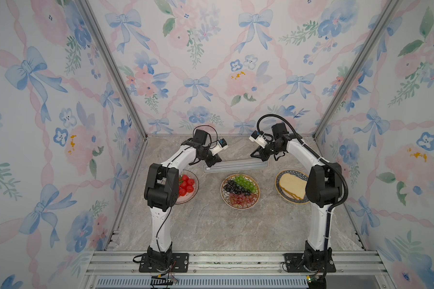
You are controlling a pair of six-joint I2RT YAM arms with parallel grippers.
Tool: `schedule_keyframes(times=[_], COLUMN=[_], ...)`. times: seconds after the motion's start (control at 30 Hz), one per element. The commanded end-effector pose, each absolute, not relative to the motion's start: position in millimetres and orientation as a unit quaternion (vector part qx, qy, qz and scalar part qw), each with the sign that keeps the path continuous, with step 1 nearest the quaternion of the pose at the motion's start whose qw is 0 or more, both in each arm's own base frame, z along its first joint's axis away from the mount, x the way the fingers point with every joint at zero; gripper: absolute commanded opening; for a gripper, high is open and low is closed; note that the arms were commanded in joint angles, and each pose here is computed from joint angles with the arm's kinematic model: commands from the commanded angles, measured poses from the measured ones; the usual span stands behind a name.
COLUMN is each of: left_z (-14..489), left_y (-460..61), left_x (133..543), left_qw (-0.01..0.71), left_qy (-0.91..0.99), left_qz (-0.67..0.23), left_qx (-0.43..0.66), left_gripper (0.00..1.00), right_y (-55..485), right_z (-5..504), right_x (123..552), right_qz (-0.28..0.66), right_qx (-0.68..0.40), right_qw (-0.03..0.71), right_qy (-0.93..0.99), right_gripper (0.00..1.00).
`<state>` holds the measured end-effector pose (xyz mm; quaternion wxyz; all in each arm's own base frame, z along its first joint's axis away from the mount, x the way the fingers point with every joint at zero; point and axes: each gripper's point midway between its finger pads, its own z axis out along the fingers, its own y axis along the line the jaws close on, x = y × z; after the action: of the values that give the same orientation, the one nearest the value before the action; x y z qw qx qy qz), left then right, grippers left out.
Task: Wrap the plate with plastic wrap
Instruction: Pull the plastic wrap from the plastic wrap cutting box.
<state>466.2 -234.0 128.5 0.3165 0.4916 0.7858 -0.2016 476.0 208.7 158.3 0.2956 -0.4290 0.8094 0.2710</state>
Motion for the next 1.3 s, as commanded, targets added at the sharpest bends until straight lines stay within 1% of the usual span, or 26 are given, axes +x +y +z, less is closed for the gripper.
schedule_keyframes(times=[0.0,0.13,0.27,0.37,0.53,0.67,1.03,1.27], left_z=[177.5,207.2,233.7,256.2,291.2,308.8,313.6,308.9], left_y=[-236.1,-237.2,-232.1,-232.8,-235.9,-235.3,-245.0,-252.6], left_x=[460.5,465.4,482.5,490.5,491.8,492.4,487.0,483.9], left_qw=[0.352,0.381,0.41,0.433,0.464,0.481,0.485,0.48], left_qy=[0.772,0.766,0.769,0.76,0.747,0.739,0.728,0.726], left_qz=[-0.195,-0.175,-0.142,-0.133,-0.135,-0.126,-0.127,-0.134], left_qx=[0.492,0.487,0.47,0.466,0.456,0.455,0.467,0.474], left_gripper=[0.0,0.0,0.0,0.0,0.0,0.0,0.0,0.0], right_y=[207.9,203.7,193.6,190.6,188.2,188.3,190.3,190.8], right_z=[209.0,228.7,252.8,269.9,293.1,309.8,314.3,293.7], right_x=[478.1,480.7,488.2,489.8,491.8,492.9,491.5,486.2], right_qz=[0.275,0.262,0.25,0.241,0.228,0.223,0.221,0.209], right_qx=[-0.428,-0.419,-0.4,-0.398,-0.398,-0.398,-0.404,-0.424], right_qw=[0.36,0.383,0.412,0.43,0.452,0.468,0.465,0.426], right_qy=[0.782,0.781,0.78,0.774,0.765,0.757,0.756,0.771], right_gripper=[0.0,0.0,0.0,0.0,0.0,0.0,0.0,0.0])
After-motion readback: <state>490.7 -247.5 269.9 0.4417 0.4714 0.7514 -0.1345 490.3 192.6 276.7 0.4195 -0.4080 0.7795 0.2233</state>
